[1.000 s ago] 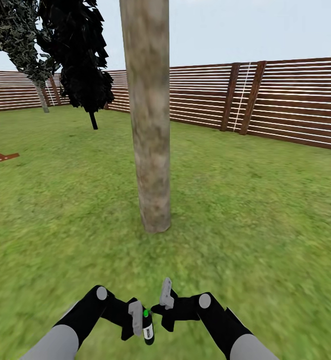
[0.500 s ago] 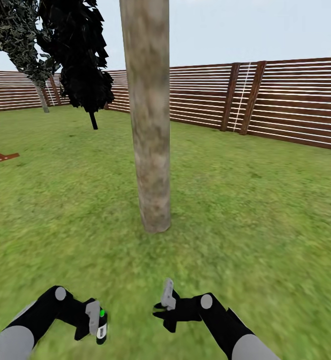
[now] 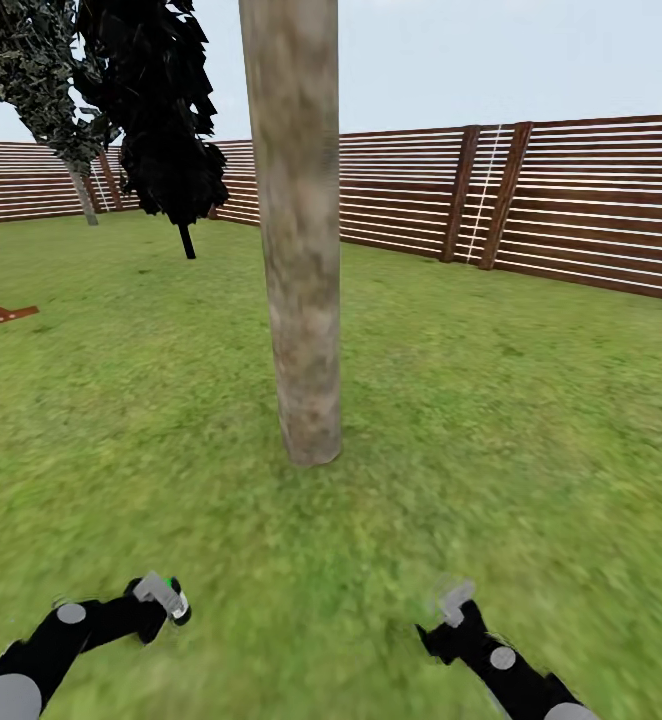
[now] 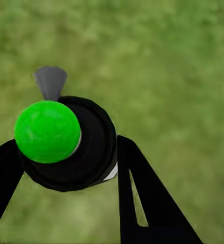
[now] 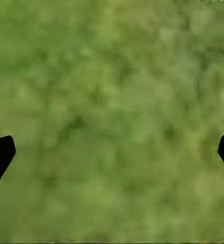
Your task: In the garden, pick up the pesticide atomizer on the floor and spray pesticide onto both trees until each tree trunk is fully covered.
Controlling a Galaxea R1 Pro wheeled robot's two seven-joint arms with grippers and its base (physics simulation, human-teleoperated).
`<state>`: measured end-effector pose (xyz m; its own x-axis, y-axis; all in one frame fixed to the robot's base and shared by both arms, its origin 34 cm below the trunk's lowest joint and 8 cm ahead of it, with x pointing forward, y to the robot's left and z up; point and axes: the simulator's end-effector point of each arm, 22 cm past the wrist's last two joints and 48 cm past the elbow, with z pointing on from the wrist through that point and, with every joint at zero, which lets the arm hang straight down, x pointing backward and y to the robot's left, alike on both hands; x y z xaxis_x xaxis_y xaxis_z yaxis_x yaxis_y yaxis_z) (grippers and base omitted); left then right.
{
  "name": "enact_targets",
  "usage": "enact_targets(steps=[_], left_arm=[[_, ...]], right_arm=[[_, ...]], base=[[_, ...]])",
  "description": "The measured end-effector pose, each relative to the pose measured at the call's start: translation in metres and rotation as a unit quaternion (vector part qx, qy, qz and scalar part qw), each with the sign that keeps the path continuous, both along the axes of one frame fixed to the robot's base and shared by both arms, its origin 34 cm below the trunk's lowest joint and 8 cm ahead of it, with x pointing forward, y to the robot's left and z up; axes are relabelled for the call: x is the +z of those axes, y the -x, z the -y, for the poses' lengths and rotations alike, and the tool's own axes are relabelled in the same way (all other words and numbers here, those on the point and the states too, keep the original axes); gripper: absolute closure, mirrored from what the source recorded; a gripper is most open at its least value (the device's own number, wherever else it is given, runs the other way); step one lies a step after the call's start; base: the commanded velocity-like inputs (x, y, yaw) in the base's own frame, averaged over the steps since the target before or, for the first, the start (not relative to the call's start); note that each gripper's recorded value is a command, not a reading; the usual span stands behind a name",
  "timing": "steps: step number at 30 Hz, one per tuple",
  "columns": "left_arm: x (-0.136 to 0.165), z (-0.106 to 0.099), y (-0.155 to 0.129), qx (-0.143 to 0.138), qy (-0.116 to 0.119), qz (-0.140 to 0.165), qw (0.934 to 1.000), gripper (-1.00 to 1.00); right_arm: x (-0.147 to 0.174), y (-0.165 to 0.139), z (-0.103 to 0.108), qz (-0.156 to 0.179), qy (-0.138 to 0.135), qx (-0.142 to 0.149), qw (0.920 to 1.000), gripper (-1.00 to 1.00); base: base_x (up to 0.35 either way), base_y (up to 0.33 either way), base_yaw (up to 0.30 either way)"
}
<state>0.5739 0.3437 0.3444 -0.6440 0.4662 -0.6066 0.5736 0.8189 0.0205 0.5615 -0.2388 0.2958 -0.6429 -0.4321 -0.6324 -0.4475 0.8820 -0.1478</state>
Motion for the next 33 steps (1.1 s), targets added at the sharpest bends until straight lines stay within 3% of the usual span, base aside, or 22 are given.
enact_targets(steps=[2,4,6,8,11,14,16,19,20,23,28,33], left_arm=[[-0.010,0.011,0.004,0.030,0.016,-0.003,0.9994,1.00],[-0.019,0.009,0.007,0.065,0.015,-0.009,0.9978,1.00],[-0.031,0.001,0.008,0.127,-0.007,-0.025,0.9916,1.00],[-0.043,-0.009,0.015,0.189,-0.045,-0.049,0.9797,1.00],[-0.046,-0.002,0.015,0.200,-0.049,-0.054,0.9770,1.00],[-0.045,-0.001,0.013,0.203,-0.049,-0.053,0.9765,1.00],[-0.045,-0.001,0.012,0.207,-0.048,-0.053,0.9758,1.00],[-0.044,-0.005,0.012,0.235,-0.043,-0.066,0.9687,1.00],[-0.045,-0.007,0.013,0.243,-0.045,-0.075,0.9659,1.00],[-0.047,-0.010,0.017,0.254,-0.050,-0.090,0.9617,1.00],[-0.048,0.010,0.016,0.248,-0.041,-0.094,0.9632,1.00],[-0.051,0.010,0.022,0.250,-0.045,-0.108,0.9611,1.00]], right_arm=[[0.003,-0.001,0.040,0.045,0.059,-0.066,0.9950,-1.00],[0.004,0.025,0.067,0.092,0.094,-0.117,0.9844,-1.00],[0.005,0.051,0.073,0.123,0.094,-0.139,0.9781,-1.00],[0.001,0.067,0.067,0.126,0.087,-0.145,0.9775,-1.00],[0.000,0.071,0.063,0.125,0.083,-0.146,0.9780,-1.00],[-0.010,0.083,0.034,0.107,0.065,-0.143,0.9818,-1.00],[-0.012,0.087,0.030,0.100,0.059,-0.155,0.9810,-1.00],[-0.015,0.098,0.063,0.087,0.047,-0.267,0.9587,-1.00],[-0.015,0.100,0.068,0.086,0.046,-0.279,0.9554,-1.00],[-0.016,0.101,0.071,0.084,0.044,-0.287,0.9534,-1.00],[-0.015,0.101,0.072,0.084,0.045,-0.287,0.9532,-1.00],[-0.016,0.100,0.067,0.084,0.044,-0.276,0.9565,-1.00]], base=[[0.000,0.000,0.000],[0.000,0.000,0.000],[0.000,0.000,0.000],[0.000,0.000,0.000],[0.000,0.000,0.000],[0.153,-0.050,0.000],[0.259,-0.145,0.000],[0.277,-0.174,0.000],[0.280,-0.184,-0.010],[0.282,-0.190,-0.176],[0.286,-0.196,-0.254],[0.212,-0.138,-0.270]])
